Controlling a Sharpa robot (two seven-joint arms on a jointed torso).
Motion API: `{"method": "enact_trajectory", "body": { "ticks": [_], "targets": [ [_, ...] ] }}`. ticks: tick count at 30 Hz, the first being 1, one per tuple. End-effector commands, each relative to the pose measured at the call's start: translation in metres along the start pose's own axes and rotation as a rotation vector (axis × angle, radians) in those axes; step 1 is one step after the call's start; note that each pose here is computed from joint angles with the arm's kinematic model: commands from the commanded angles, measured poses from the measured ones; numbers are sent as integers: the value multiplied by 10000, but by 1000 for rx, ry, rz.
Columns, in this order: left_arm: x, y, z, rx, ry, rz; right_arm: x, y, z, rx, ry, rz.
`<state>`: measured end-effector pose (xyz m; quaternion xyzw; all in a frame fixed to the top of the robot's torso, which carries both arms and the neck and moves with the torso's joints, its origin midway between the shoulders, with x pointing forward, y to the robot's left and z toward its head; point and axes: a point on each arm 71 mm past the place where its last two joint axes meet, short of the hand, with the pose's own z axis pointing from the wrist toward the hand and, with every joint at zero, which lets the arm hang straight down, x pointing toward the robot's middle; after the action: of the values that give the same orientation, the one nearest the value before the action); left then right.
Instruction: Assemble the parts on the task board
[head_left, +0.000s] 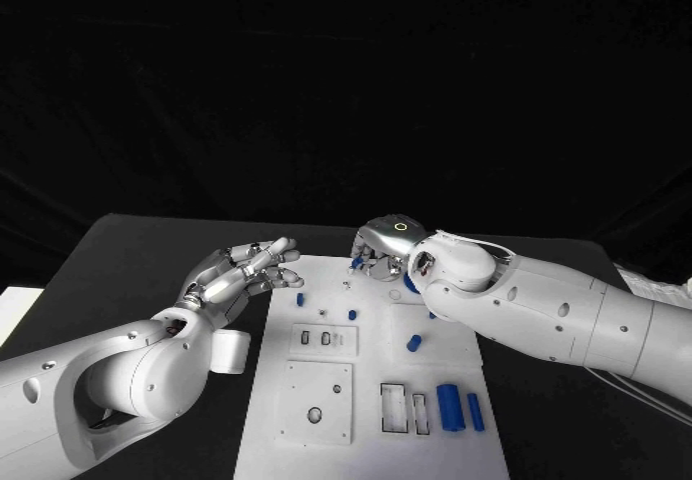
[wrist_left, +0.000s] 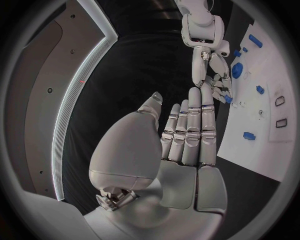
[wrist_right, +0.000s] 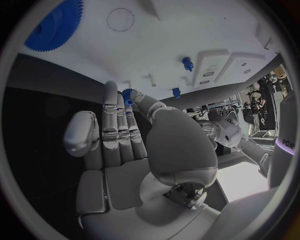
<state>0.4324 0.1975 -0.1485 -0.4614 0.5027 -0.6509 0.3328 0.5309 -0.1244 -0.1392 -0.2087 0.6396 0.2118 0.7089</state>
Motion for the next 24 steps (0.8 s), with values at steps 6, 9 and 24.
{"method": "enact_trajectory", "body": {
  "ticks": [6,9,24],
  "targets": [
    [23,-5,9,4,16,-9,44,36,28,-13,26,-15],
    [23,-5,9,4,16,-9,62,37,37,-11,37,-16],
    [31,-5,12,3,19,-10,134,28,100,10,62,-24]
  ]
}}
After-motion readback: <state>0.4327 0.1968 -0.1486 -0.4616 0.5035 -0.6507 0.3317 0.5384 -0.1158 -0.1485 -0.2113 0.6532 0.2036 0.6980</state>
